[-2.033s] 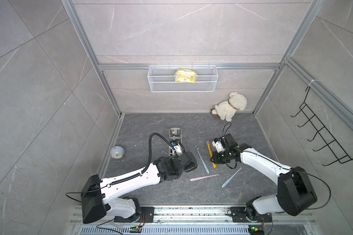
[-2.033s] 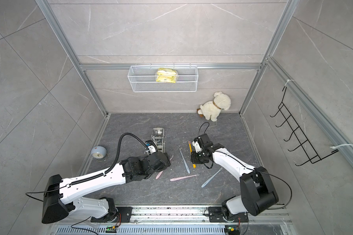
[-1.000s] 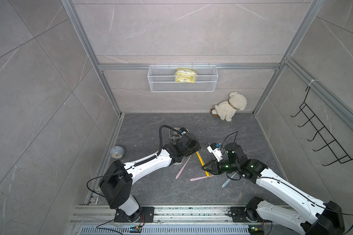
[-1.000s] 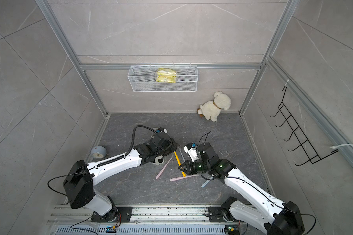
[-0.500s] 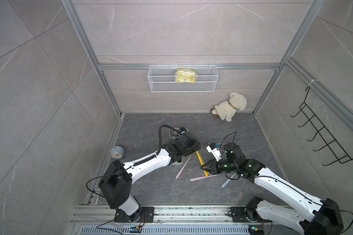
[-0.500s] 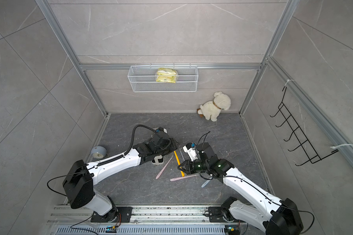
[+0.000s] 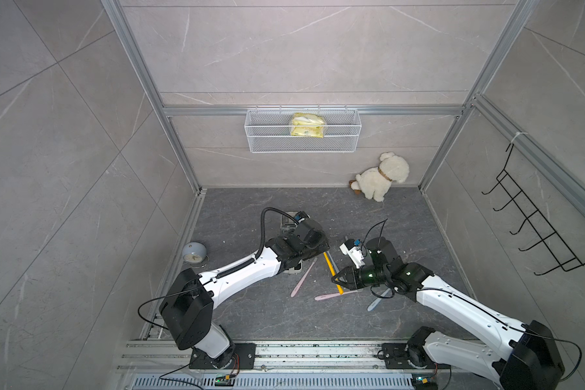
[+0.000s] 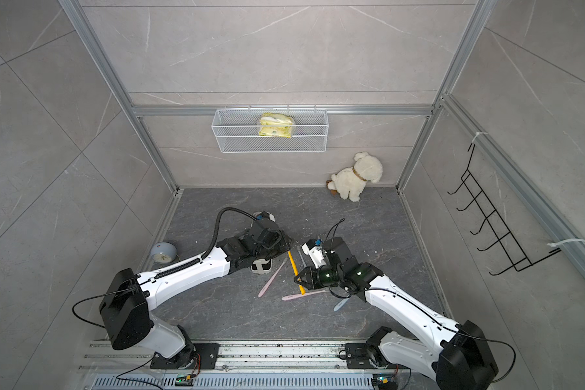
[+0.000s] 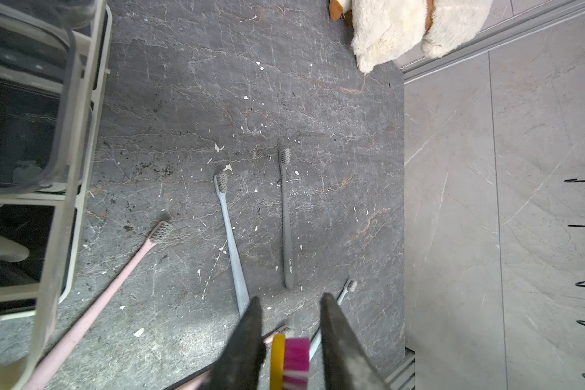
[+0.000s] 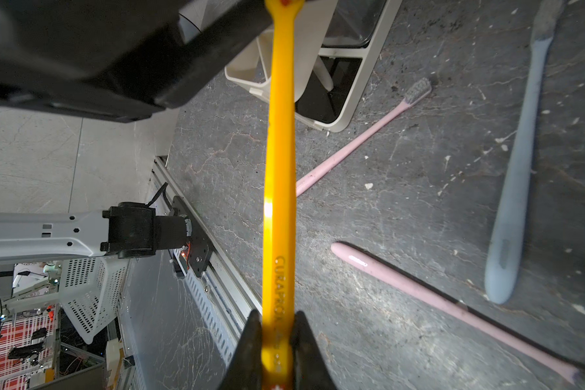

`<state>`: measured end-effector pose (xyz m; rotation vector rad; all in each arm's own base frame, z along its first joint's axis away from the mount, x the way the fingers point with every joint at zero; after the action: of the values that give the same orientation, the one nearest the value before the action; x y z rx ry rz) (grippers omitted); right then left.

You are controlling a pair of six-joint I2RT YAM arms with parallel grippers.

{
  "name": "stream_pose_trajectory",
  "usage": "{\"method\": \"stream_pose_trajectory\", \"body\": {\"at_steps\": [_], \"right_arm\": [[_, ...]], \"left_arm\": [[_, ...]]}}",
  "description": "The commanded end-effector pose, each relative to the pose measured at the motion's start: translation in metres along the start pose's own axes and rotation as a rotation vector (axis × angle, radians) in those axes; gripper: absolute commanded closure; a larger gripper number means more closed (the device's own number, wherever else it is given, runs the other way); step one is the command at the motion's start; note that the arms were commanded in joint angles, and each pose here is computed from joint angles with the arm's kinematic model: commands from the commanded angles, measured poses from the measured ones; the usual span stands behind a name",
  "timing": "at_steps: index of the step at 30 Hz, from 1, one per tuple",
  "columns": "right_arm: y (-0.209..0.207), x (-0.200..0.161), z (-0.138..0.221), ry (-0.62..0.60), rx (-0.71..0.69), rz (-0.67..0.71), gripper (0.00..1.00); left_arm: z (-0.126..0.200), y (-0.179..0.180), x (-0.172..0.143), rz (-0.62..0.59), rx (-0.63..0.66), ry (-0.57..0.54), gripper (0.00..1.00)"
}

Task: Place the toothbrush into the toothbrush holder
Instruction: Pick up the toothbrush from the center of the board.

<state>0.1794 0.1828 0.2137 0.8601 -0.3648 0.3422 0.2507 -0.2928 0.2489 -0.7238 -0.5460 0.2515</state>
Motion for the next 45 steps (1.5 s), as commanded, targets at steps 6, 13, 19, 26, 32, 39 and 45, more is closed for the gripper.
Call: {"method": "stream_pose_trajectory", "body": {"at_steps": [6, 13, 19, 26, 32, 39, 45], "right_arm": [[0.006, 0.005, 0.002, -0.027, 0.012, 0.031, 0.88], [0.008, 0.008, 0.001, -0.031, 0.025, 0.036, 0.88], [0.008, 0.007, -0.002, -0.024, 0.022, 0.041, 0.88], [0.007, 0.002, -0.001, -0.020, 0.010, 0.054, 0.89], [0.007, -0.001, -0.001, -0.020, 0.004, 0.057, 0.89], [-0.004, -0.005, -0.009, 0.019, -0.056, 0.026, 0.89], [-0.007, -0.007, -0.012, 0.015, -0.054, 0.012, 0.90]], "left_arm": [[0.003, -0.011, 0.004, -0.012, -0.016, 0.002, 0.47], [0.001, -0.014, 0.004, -0.013, -0.028, 0.008, 0.68], [-0.005, -0.011, 0.002, -0.014, -0.014, 0.021, 0.94], [-0.008, -0.009, 0.001, -0.006, -0.007, 0.023, 0.63], [-0.016, -0.007, -0.001, -0.002, -0.001, 0.034, 0.70], [-0.014, -0.010, 0.000, 0.000, -0.010, 0.035, 0.86], [-0.005, -0.007, 0.002, -0.005, 0.002, 0.011, 0.69]]}}
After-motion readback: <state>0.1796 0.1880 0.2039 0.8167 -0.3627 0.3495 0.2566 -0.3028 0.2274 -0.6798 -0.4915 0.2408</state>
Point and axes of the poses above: each gripper's point midway between its finger pads, its own z axis back along the fingers, its own y axis along the line the jaws close on, x = y × z, the point moved 9 cm from there along z, back along the fingers, and after that the axes turned 1 degree about z, right-handed, at the moved point
